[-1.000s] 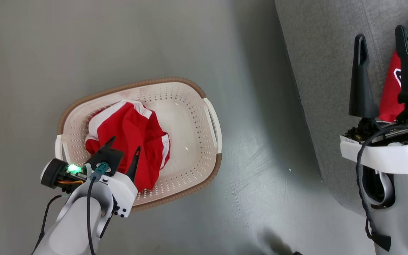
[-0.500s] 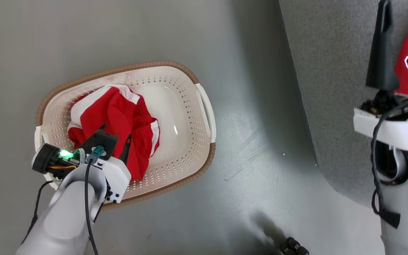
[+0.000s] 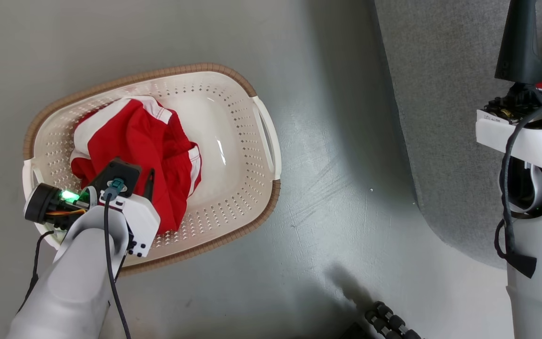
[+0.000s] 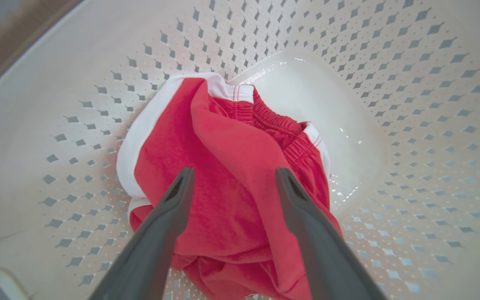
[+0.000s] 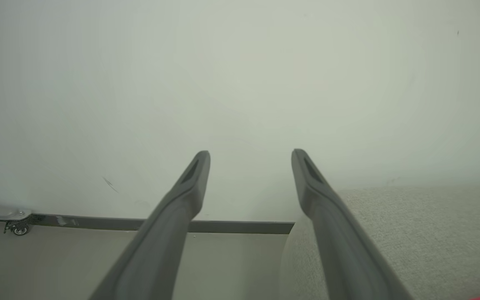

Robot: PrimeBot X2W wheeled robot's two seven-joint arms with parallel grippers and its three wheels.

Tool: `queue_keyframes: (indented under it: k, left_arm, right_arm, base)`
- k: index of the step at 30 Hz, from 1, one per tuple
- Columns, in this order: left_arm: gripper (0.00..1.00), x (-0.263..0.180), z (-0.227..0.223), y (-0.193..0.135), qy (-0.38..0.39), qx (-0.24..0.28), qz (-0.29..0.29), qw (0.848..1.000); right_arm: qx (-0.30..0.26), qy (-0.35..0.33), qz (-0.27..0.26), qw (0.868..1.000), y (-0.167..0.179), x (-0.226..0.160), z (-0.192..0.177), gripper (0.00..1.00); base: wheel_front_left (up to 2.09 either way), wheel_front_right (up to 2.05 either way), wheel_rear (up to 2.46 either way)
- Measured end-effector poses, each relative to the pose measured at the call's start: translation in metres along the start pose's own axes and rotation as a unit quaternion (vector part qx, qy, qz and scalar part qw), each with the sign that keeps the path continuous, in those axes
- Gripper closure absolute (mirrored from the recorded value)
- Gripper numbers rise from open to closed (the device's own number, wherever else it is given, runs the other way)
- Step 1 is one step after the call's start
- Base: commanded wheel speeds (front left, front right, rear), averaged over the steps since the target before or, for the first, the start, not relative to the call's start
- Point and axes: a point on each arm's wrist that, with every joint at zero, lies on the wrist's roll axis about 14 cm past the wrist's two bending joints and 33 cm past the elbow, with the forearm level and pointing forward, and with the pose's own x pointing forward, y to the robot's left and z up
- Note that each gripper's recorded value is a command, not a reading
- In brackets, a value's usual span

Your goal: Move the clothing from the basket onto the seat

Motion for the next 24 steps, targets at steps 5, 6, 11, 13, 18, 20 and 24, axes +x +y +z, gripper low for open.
queue_keyframes:
  k: [5, 6, 11, 13, 18, 20, 24]
  left_arm:
    - [0.00, 0.006, -0.003, -0.005, 0.005, -0.011, -0.005, 1.000]
    - [0.00, 0.007, -0.004, -0.007, 0.006, -0.012, -0.007, 1.000]
    - [0.00, 0.009, -0.015, -0.011, 0.026, -0.009, -0.012, 1.000]
    - [0.00, 0.010, -0.020, -0.008, 0.035, -0.002, -0.008, 0.999]
    - [0.00, 0.015, -0.024, -0.001, 0.048, 0.015, 0.006, 0.999]
    - [0.00, 0.018, -0.021, -0.001, 0.045, 0.014, 0.006, 0.999]
    - [0.72, 0.023, -0.014, -0.008, 0.039, 0.012, -0.001, 0.999]
  right_arm:
    - [-0.002, 0.010, -0.001, 1.000, -0.001, 0.000, -0.009, 0.00]
    - [-0.002, 0.010, 0.000, 1.000, -0.001, 0.001, -0.010, 0.00]
    - [0.002, 0.006, 0.003, 1.000, 0.002, 0.006, -0.009, 0.00]
    - [0.004, 0.004, 0.005, 1.000, 0.002, 0.008, -0.009, 0.00]
    - [0.000, 0.009, 0.004, 1.000, 0.001, 0.007, -0.013, 0.00]
    - [-0.001, 0.013, 0.002, 1.000, -0.001, 0.007, -0.015, 0.00]
    - [-0.003, 0.018, -0.001, 1.000, -0.004, 0.005, -0.017, 0.00]
  base:
    - [0.00, 0.00, 0.00]
    - [0.00, 0.00, 0.00]
    - [0.00, 0.00, 0.00]
    - [0.00, 0.00, 0.00]
    - [0.00, 0.00, 0.00]
    - [0.00, 0.00, 0.00]
    - [0.00, 0.00, 0.00]
